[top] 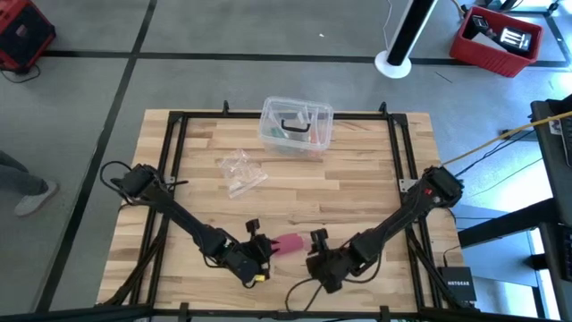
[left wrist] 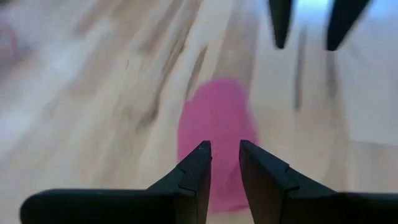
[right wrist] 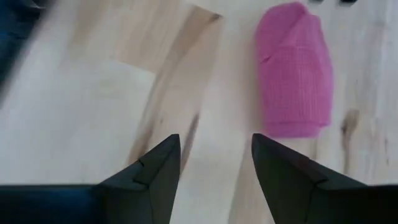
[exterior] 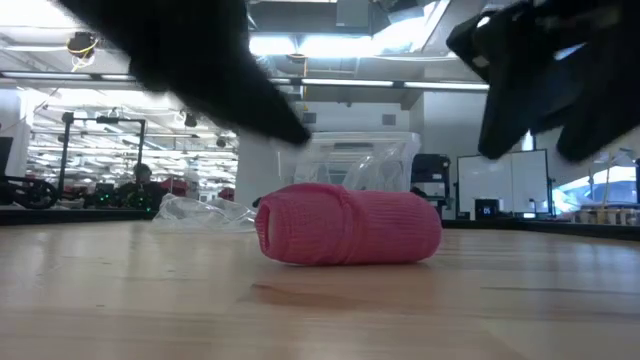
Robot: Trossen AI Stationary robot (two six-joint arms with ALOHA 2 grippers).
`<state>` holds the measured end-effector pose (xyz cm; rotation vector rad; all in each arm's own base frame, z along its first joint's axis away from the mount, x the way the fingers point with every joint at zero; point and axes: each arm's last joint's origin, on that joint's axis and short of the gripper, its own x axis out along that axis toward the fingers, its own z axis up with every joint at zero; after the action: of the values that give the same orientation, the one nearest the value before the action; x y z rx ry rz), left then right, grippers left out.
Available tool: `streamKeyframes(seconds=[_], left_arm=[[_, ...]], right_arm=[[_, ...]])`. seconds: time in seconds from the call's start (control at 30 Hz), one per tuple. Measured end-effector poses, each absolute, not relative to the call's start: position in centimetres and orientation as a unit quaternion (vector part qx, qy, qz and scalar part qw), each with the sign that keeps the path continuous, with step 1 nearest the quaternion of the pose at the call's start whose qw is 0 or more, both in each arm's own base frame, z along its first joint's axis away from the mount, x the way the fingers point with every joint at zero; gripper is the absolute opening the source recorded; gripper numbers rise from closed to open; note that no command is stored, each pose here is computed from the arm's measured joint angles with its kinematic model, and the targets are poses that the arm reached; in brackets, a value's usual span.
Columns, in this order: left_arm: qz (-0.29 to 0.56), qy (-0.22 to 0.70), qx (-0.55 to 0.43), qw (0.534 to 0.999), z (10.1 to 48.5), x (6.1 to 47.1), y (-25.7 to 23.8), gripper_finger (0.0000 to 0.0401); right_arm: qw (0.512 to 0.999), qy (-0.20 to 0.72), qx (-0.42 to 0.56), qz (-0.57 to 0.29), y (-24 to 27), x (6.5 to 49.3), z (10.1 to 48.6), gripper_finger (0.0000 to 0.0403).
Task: Roll bandage
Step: Roll the pink bandage
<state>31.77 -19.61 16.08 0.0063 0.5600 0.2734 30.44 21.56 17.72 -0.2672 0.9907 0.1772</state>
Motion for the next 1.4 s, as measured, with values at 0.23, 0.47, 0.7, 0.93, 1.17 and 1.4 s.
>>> streamKeyframes(seconds=[0.23,0.47,0.7,0.93,1.17,1.4], left_arm=[[0.101,0.287,0.054,0.951,19.4,30.0,-21.0,0.0076],[0.124,0.327,0.083,0.933,16.5,27.2,-22.9,0.0076],[0.139,0.303,0.012,0.943,14.1,28.0,-24.1,0.0076],[0.198,0.267,-0.116,0.936,11.5,29.6,-23.7,0.0076],[0.199,0.229,-0.159,0.940,10.6,31.2,-23.6,0.0076],[0.220,0.215,-0.156,0.939,10.5,31.3,-23.2,0.0076]], right_arm=[[0.870,0.474,-0.103,0.081,19.1,29.0,18.6,0.0202],[0.925,0.373,0.008,0.076,16.8,28.0,14.3,0.0202],[0.945,0.300,0.125,0.022,14.8,27.6,12.3,0.0202],[0.948,0.296,0.117,0.015,14.8,27.6,12.3,0.0202],[0.951,0.291,0.108,0.018,14.8,27.6,12.4,0.0202],[0.945,0.312,0.100,0.020,14.8,27.4,11.9,0.0202]])
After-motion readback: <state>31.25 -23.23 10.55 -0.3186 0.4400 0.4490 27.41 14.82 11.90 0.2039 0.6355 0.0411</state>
